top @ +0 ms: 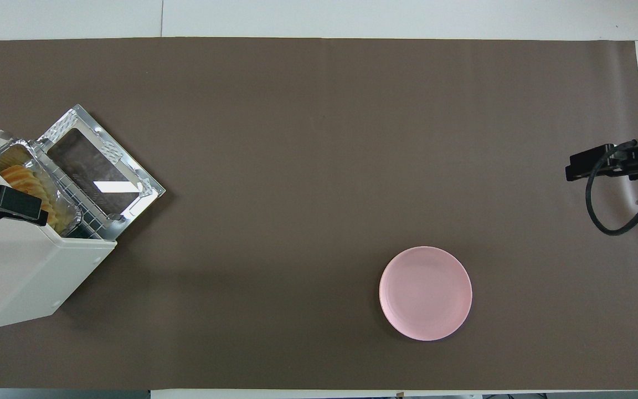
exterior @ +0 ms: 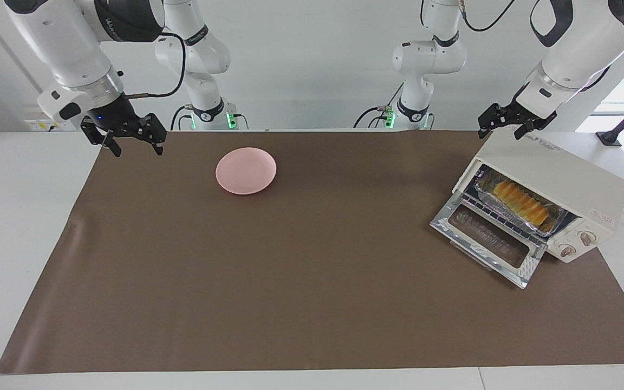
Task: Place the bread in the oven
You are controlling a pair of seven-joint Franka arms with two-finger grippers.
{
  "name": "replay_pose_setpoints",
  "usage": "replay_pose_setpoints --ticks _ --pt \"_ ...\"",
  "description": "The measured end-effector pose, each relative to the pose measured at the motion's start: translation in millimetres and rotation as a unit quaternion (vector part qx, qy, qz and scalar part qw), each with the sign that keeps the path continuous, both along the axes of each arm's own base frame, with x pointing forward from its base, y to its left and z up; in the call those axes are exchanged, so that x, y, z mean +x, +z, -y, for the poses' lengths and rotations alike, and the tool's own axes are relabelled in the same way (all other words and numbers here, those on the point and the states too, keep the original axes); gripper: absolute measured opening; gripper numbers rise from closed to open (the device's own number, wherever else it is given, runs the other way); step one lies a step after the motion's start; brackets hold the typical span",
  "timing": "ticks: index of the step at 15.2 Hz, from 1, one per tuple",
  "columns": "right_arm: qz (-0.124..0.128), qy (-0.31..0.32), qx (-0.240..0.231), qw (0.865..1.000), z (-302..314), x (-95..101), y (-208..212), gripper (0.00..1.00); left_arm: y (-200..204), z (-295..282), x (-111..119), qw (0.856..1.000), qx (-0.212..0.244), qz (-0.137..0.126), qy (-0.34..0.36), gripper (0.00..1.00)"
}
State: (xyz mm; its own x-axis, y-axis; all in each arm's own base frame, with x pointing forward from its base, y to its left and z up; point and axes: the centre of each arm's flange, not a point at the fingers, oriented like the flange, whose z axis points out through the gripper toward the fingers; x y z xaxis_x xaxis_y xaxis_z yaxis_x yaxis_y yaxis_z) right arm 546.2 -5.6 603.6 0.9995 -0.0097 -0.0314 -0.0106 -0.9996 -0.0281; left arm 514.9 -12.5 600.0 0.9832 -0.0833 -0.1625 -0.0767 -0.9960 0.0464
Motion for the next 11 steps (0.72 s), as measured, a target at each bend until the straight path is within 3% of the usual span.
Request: replay_pose_setpoints --ticks 11 --pt "0.0 0.0 0.0 1.0 0.0 0.0 0.0 1.0 -9.5 12.6 7.6 1.0 0.003 -0.001 0.002 1.0"
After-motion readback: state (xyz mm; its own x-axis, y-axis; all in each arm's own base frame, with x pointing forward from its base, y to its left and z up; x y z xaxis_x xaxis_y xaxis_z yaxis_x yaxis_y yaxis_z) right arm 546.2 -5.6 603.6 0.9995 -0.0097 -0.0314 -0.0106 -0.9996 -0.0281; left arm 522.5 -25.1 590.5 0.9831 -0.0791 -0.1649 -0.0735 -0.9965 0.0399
